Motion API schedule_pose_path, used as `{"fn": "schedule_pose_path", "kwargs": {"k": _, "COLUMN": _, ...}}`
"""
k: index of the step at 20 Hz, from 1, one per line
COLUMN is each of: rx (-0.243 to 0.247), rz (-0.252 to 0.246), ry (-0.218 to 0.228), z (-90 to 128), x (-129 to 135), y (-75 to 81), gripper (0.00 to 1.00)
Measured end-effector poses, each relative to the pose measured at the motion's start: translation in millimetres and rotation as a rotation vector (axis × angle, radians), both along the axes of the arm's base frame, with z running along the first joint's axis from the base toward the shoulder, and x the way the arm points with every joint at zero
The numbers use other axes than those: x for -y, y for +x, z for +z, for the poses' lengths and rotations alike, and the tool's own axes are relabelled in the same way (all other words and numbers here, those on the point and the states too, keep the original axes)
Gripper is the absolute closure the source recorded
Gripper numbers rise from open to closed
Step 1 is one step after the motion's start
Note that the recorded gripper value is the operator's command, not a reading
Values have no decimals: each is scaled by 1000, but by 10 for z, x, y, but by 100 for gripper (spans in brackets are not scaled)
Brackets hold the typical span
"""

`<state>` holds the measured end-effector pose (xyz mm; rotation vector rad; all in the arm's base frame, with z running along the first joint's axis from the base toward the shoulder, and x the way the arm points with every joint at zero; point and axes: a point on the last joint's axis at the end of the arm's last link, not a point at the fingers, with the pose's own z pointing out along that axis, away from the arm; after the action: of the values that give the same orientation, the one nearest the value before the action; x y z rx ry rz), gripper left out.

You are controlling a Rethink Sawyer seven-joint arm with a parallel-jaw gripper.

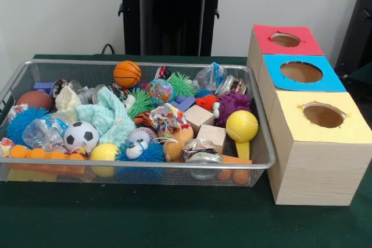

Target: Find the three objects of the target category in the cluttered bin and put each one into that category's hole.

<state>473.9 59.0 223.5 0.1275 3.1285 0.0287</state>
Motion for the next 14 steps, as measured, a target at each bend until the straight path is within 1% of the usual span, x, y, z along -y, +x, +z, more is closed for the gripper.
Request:
{"fn": "schedule_pose_path", "kwargs": {"k": 1, "rx": -2, "rz": -26, "ry": -3, "z": -14, "x": 165, "y": 12, "gripper": 0}}
{"fn": "schedule_pose_path", "kwargs": {"k": 3, "rx": -7, "rz": -52, "ry": -8, "z": -40, "x": 351, "y": 19, "gripper": 0}}
{"fn": "schedule_pose_path", "kwargs": {"k": 4, "rx": -14, "rz": -73, "ry": -11, "z": -75, "x": 509, "y": 25, "gripper": 0}}
{"fn": "schedule_pose_path", "kwargs": {"k": 5, "rx": -17, "rz": -80, "ry": -12, "z": -93, "x": 575, "y": 27, "gripper": 0}}
{"fn": "schedule_pose_path", "kwargs": {"k": 7, "rx": -32, "rz": -101, "ry": -16, "z": -180, "x": 814, "y": 32, "gripper": 0}}
{"fn": "schedule_pose_path", "kwargs": {"k": 11, "rx": -54, "rz": -102, "ry": -21, "z": -342, "x": 1108, "y": 65, "gripper": 0}}
{"fn": "schedule_pose_path", "kwargs": {"k": 14, "rx": -67, "rz": -84, "ry": -27, "z": -483, "x": 1288, "y": 107, "gripper": 0}}
